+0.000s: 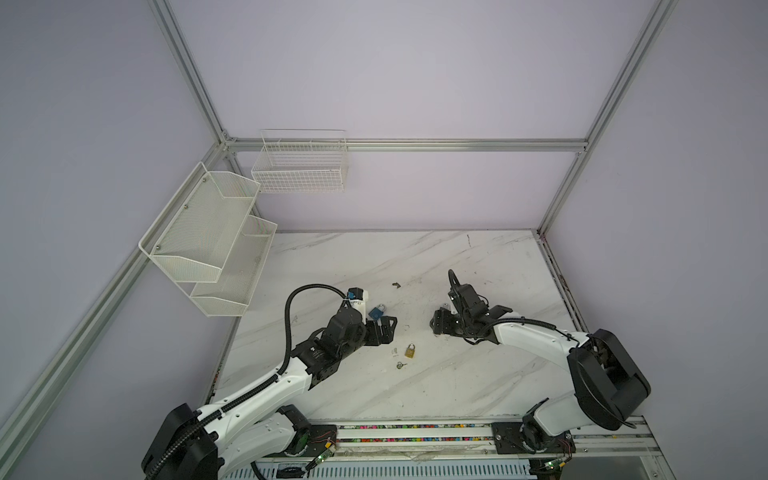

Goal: Unlock with the key
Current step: 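Move the right gripper toward the silver key while the left gripper advances, then lower the right gripper onto the silver key ring and close on it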

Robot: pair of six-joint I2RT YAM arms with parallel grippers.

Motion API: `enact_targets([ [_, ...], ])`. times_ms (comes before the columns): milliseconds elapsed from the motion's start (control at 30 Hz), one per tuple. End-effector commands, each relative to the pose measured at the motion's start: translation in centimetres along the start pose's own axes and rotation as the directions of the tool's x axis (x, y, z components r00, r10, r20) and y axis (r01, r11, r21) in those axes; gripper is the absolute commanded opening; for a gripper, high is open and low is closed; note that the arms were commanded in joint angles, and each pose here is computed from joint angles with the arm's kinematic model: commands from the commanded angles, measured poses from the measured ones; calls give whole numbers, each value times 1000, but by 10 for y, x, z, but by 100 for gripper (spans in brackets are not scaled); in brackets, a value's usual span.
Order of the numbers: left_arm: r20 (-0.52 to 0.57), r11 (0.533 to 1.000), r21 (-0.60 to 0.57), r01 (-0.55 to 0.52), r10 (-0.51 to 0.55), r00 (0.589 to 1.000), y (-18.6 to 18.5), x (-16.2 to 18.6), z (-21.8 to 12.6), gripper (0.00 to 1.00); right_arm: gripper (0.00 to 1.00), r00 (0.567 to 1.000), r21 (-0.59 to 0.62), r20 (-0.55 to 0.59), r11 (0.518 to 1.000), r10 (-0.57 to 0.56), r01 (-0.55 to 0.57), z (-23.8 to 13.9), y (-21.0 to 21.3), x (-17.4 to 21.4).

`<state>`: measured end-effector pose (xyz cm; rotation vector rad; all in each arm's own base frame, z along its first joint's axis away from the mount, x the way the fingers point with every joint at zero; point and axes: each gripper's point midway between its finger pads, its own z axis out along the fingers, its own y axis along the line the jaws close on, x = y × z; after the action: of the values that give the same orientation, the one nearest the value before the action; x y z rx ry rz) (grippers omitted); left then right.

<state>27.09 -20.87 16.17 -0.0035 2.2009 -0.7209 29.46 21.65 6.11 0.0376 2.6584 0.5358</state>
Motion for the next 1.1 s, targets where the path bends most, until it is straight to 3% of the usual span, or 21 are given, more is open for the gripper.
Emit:
enact_targets([
  [0,115,998,58,14,-21,993,-32,-47,-12,100,75,999,-10,5,999,-37,37,7,10,-4],
  [400,102,999,40,33,-37,994,-31,-46,-4,100,72,993,20,-38,993,-112,113,29,18,4],
  [1067,108,999,13,50,-51,993,-23,-43,-6,100,59,973,-23,-98,978,-209,208,24,38,32],
])
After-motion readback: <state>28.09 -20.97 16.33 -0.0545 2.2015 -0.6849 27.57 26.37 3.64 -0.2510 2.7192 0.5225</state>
